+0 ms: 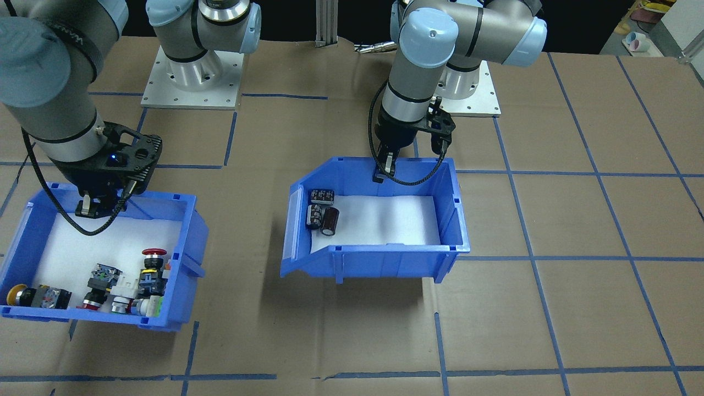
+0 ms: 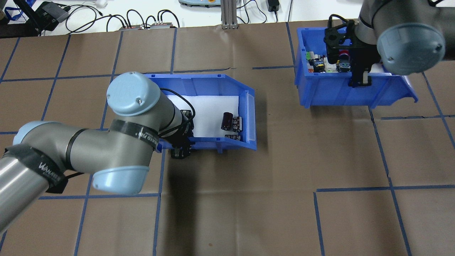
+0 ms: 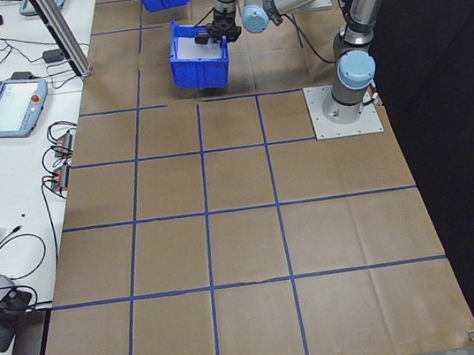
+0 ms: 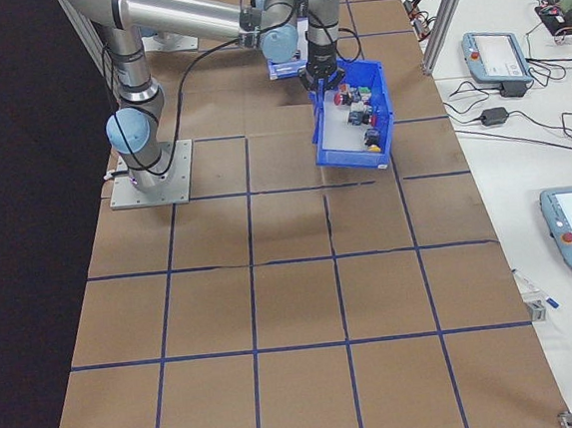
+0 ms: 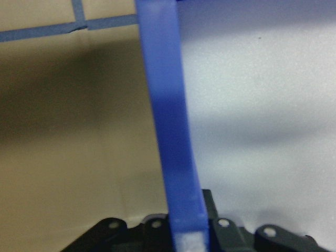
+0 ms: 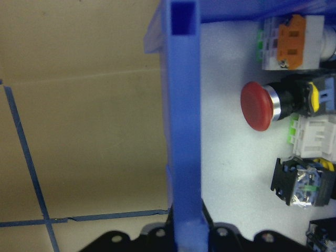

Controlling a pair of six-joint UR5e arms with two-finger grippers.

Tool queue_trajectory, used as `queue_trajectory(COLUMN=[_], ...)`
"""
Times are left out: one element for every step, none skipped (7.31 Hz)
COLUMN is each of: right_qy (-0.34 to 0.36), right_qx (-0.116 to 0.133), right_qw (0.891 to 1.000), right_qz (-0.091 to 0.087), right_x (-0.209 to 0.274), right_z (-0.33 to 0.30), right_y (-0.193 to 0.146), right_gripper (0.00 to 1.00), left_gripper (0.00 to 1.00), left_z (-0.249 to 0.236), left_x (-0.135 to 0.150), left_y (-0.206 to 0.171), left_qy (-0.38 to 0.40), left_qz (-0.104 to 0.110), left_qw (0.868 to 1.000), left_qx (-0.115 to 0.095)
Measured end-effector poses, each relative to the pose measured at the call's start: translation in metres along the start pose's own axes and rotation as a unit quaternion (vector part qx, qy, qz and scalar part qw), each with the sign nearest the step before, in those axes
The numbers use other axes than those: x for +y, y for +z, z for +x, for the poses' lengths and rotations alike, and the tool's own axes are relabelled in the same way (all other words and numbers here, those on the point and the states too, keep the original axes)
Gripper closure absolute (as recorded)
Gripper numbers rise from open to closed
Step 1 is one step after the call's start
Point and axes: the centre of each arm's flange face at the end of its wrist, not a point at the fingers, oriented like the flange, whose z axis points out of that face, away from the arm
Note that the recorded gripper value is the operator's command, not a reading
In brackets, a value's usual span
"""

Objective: Place battery box in front

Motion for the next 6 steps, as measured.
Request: queue_trajectory(right_qy=[-0.002,-0.005,-0.011,-0.02,-0.028,-0.032], right_qx=[-0.003,-0.001,0.005,0.012,0.018,0.023], right_qw=[1.0,1.0,1.0,1.0,0.999,0.999], right_qz=[0.0,0.0,-0.001,-0.002,-0.003,-0.004], right_x=[0.013,0.019,0.022,0.027,0.033,0.041], right_z=[-0.029,-0.058,-0.081,-0.096,-0.103,-0.105], right_y=[0.0,0.002,0.006,0.015,0.025,0.033], right_gripper=[0.97,0.97,0.97,0.97,0.97,0.97], left_gripper=[0.98,0.97,0.96,0.96,0.96,0.94], left_z=[0.044,0.08,0.106,0.127,0.143,0.153], left_x=[0.005,0.015,0.028,0.043,0.056,0.066], left_y=[0.006,0.016,0.029,0.041,0.051,0.06], left_qy=[0.002,0.004,0.004,0.001,0.001,0.004], left_qz=[-0.002,-0.006,-0.01,-0.013,-0.015,-0.019], left_qw=[1.0,1.0,1.0,1.0,1.0,1.0], left_qx=[0.005,0.007,0.009,0.011,0.013,0.013])
